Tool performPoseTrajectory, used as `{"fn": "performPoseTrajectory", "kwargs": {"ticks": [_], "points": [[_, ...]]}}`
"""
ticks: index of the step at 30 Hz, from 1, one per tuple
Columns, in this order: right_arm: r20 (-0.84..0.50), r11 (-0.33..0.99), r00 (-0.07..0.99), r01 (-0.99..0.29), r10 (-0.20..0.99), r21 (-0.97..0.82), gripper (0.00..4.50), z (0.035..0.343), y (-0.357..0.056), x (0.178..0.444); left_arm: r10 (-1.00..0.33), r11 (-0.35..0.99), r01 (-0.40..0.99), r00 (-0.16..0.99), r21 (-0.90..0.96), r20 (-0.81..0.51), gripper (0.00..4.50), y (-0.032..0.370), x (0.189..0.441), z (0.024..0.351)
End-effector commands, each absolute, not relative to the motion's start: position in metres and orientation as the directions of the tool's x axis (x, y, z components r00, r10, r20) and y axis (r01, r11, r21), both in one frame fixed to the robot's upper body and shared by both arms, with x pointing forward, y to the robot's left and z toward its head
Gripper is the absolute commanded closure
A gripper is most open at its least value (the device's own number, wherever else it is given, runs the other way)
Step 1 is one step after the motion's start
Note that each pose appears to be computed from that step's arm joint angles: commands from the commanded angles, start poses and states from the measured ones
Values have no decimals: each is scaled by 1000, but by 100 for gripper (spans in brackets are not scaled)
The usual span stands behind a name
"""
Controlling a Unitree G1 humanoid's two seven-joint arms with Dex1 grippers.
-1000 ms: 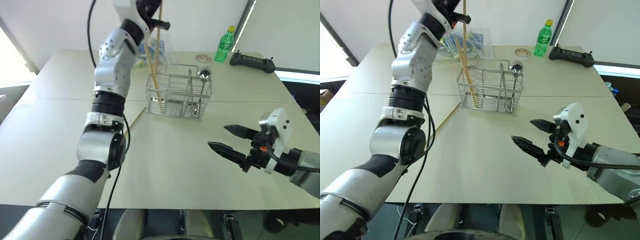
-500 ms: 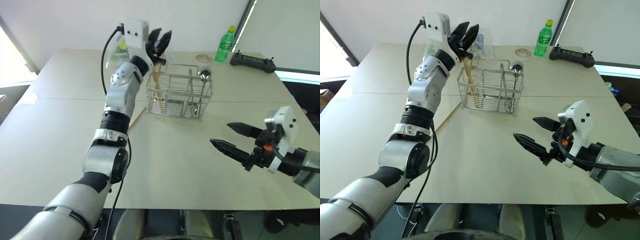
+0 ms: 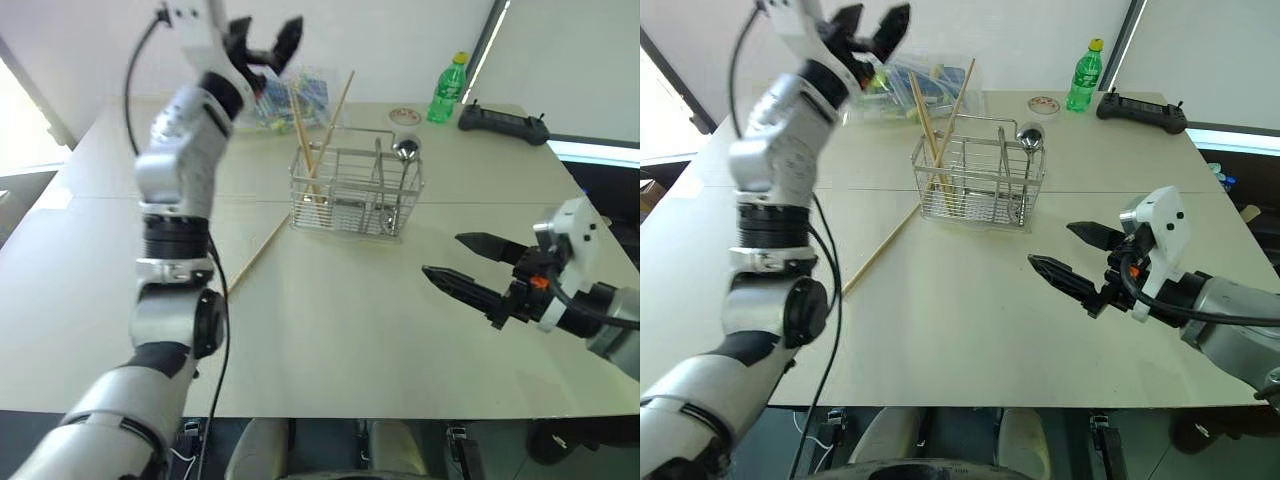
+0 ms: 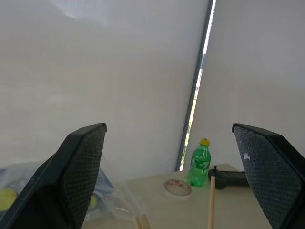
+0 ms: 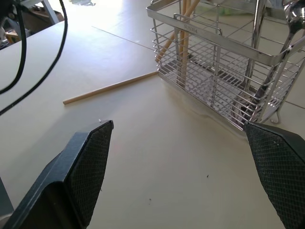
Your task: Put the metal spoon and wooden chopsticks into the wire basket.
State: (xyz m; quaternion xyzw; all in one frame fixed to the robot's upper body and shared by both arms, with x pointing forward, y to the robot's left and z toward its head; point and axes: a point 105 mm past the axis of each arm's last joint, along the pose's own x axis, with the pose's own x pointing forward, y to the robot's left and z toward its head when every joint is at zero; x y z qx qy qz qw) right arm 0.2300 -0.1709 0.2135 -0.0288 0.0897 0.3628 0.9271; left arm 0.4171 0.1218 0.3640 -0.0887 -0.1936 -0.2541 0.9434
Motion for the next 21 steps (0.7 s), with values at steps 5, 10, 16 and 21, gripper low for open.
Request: {"fn": "performPoseTrajectory", "kwargs": {"ticks": [5,10,16,21], "points": [[-148,724,722,-688,676,-46,0,223,-171,237,-495,844,508,862,175,-111,5,176,408,304],[-134,715,714,-698,687,-48,0,222,-168,241,-454,760,590,782,272,-427,5,190,394,229],[-137,694,692,-719,708,-43,0,220,-162,245,-464,735,644,707,214,-534,5,179,392,191],[-144,686,685,-726,714,-48,0,220,-161,246,-461,734,652,683,189,-566,5,166,407,173]]}}
